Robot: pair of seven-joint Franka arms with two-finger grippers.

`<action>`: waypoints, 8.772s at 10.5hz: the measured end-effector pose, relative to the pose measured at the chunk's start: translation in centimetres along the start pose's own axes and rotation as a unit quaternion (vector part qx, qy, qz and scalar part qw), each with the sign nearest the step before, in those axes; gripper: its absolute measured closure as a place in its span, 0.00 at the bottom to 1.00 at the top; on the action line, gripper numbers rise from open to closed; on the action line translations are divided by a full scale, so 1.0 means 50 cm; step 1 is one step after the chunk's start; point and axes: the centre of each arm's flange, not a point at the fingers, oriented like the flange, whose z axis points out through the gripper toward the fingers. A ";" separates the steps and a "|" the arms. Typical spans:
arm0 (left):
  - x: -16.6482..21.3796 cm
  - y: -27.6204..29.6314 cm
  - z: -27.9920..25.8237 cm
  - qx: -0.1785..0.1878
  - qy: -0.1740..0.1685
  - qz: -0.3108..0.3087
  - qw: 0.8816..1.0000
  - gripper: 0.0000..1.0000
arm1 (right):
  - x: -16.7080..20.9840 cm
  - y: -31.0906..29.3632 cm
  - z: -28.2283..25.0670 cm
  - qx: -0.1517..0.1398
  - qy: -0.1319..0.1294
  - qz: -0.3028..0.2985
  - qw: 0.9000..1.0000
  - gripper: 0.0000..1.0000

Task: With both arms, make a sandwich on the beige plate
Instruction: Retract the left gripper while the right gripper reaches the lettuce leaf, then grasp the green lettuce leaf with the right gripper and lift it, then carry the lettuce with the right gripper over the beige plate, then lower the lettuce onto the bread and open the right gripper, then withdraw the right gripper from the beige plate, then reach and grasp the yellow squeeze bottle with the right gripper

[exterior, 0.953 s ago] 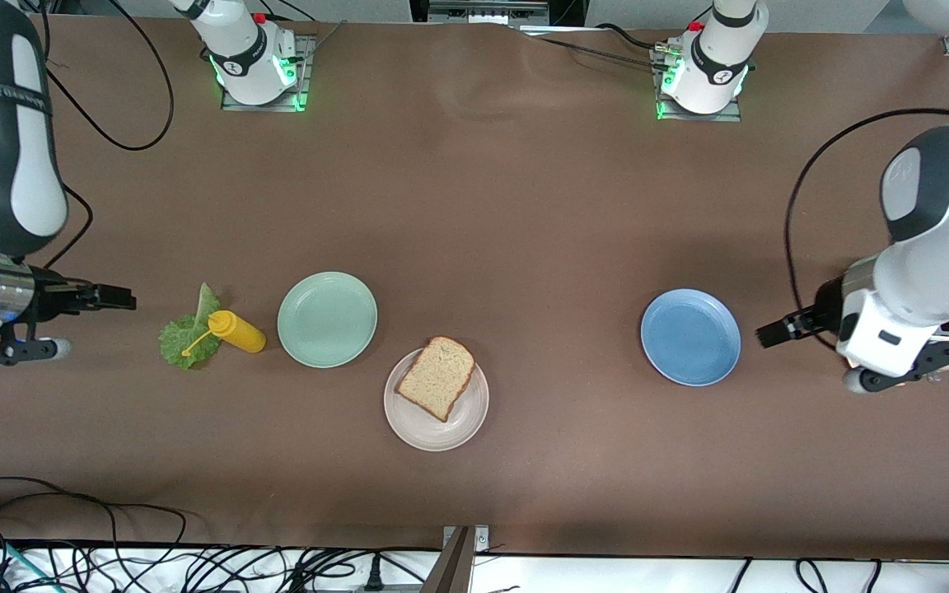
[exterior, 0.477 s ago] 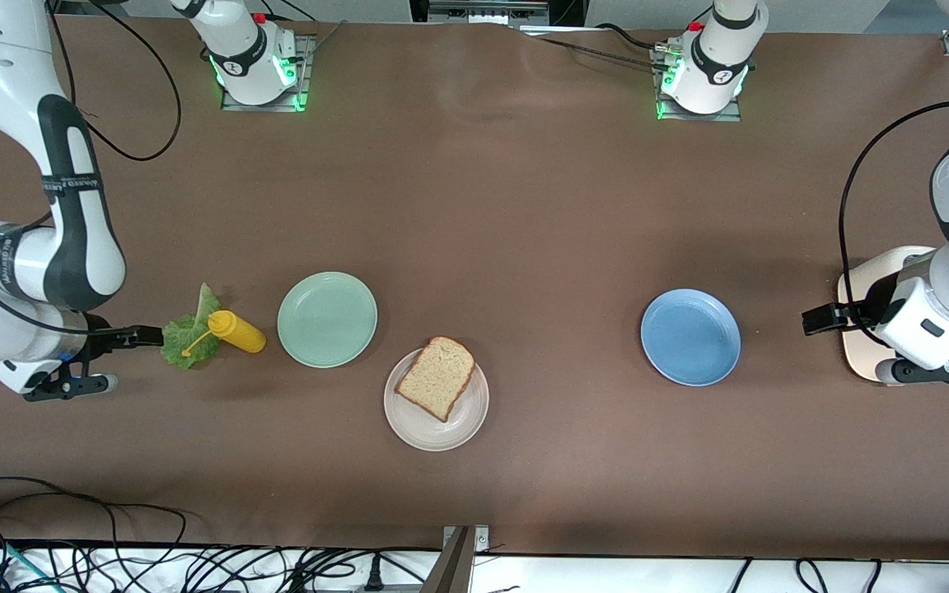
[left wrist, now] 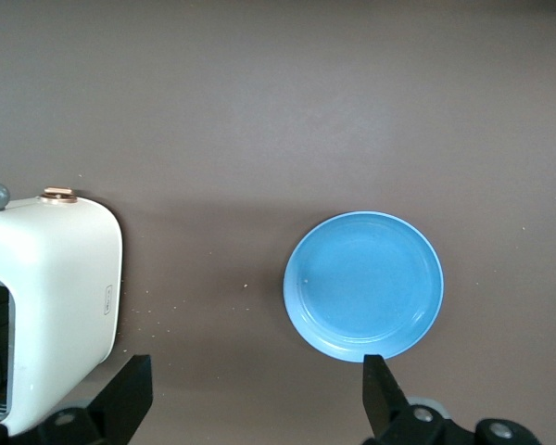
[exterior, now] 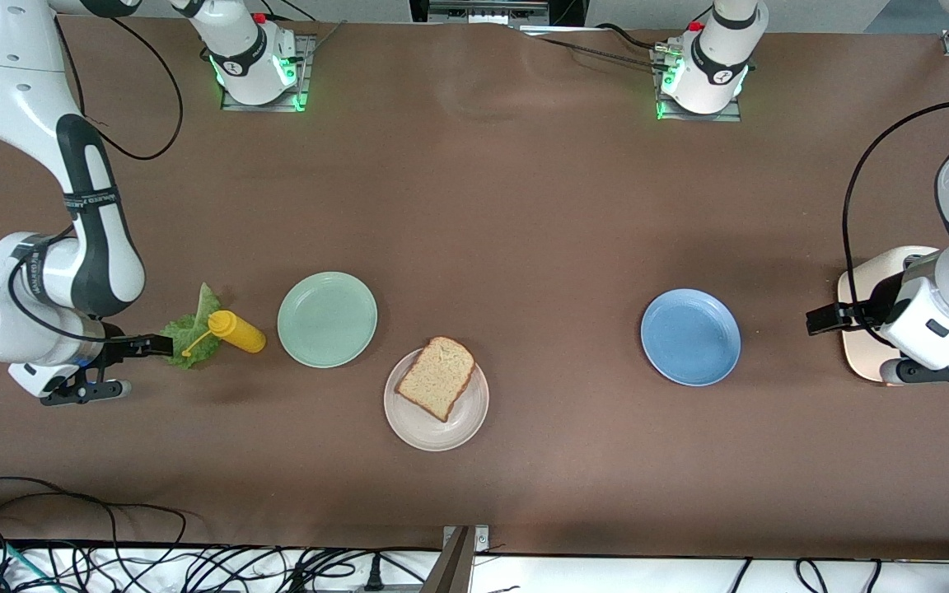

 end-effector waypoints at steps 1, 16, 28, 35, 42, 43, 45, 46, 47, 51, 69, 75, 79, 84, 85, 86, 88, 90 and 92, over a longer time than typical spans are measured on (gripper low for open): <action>0.001 -0.017 0.000 0.000 0.000 -0.006 1.000 0.00 | -0.012 -0.010 0.029 -0.001 0.014 -0.001 1.000 0.00; 0.005 -0.092 -0.002 -0.003 0.002 -0.032 0.999 0.00 | -0.068 -0.070 0.080 0.015 0.010 -0.026 0.999 0.73; 0.005 -0.088 -0.001 -0.004 0.001 -0.030 1.000 0.00 | -0.121 -0.076 -0.337 0.050 -0.054 -0.067 0.995 0.94; 0.005 -0.088 0.002 -0.004 0.000 -0.030 1.000 0.00 | -0.016 -0.424 -0.478 0.059 -0.054 0.040 0.996 0.94; 0.005 -0.088 0.002 -0.004 0.000 -0.030 1.000 0.00 | 0.154 -0.796 -0.276 0.175 0.022 0.218 0.960 0.94; 0.005 -0.087 0.002 -0.004 0.000 -0.029 1.000 0.00 | 0.165 -0.824 -0.257 0.189 0.044 0.229 0.954 0.94; 0.005 -0.085 0.002 -0.005 0.000 -0.028 1.000 0.00 | 0.185 -0.834 -0.227 0.208 0.079 0.244 0.944 0.94; 0.005 -0.085 0.002 -0.005 0.000 -0.028 1.000 0.00 | 0.193 -0.833 -0.208 0.211 0.090 0.249 0.941 0.94; 0.005 -0.083 0.002 -0.005 0.000 -0.028 1.000 0.00 | 0.194 -0.840 -0.186 0.210 0.093 0.249 0.941 0.94; 0.005 -0.080 0.002 -0.005 0.000 -0.027 1.000 0.00 | 0.180 -0.895 -0.135 0.199 0.089 0.236 0.947 0.94; 0.005 -0.077 0.003 -0.005 -0.001 -0.025 1.000 0.00 | 0.164 -0.882 -0.073 0.101 0.067 0.168 0.978 0.00; 0.005 -0.077 0.004 -0.005 -0.001 -0.025 1.000 0.00 | 0.110 -0.642 -0.238 0.097 0.039 0.030 0.994 0.00; 0.005 -0.076 0.005 -0.005 -0.002 -0.025 1.000 0.00 | 0.006 -0.395 -0.371 0.135 -0.006 -0.116 0.984 0.00; 0.005 -0.076 0.006 -0.005 -0.002 -0.025 1.000 0.00 | -0.074 -0.131 -0.371 0.159 0.026 -0.365 0.917 0.00; 0.005 -0.076 0.006 -0.005 -0.002 -0.025 1.000 0.00 | -0.087 -0.082 -0.366 0.162 0.036 -0.410 0.897 0.00; 0.005 -0.075 0.006 -0.005 -0.002 -0.025 1.000 0.00 | -0.102 -0.036 -0.361 0.168 0.042 -0.451 0.876 0.00; 0.005 -0.074 0.007 -0.005 -0.002 -0.024 1.000 0.00 | -0.124 0.028 -0.338 0.190 0.072 -0.519 0.830 0.00; 0.006 -0.073 0.010 -0.005 -0.003 -0.024 1.000 0.00 | -0.131 0.074 -0.276 0.219 0.122 -0.568 0.784 0.00; 0.007 -0.072 0.012 -0.005 -0.004 -0.023 1.000 0.00 | -0.133 0.101 -0.191 0.249 0.158 -0.588 0.753 0.00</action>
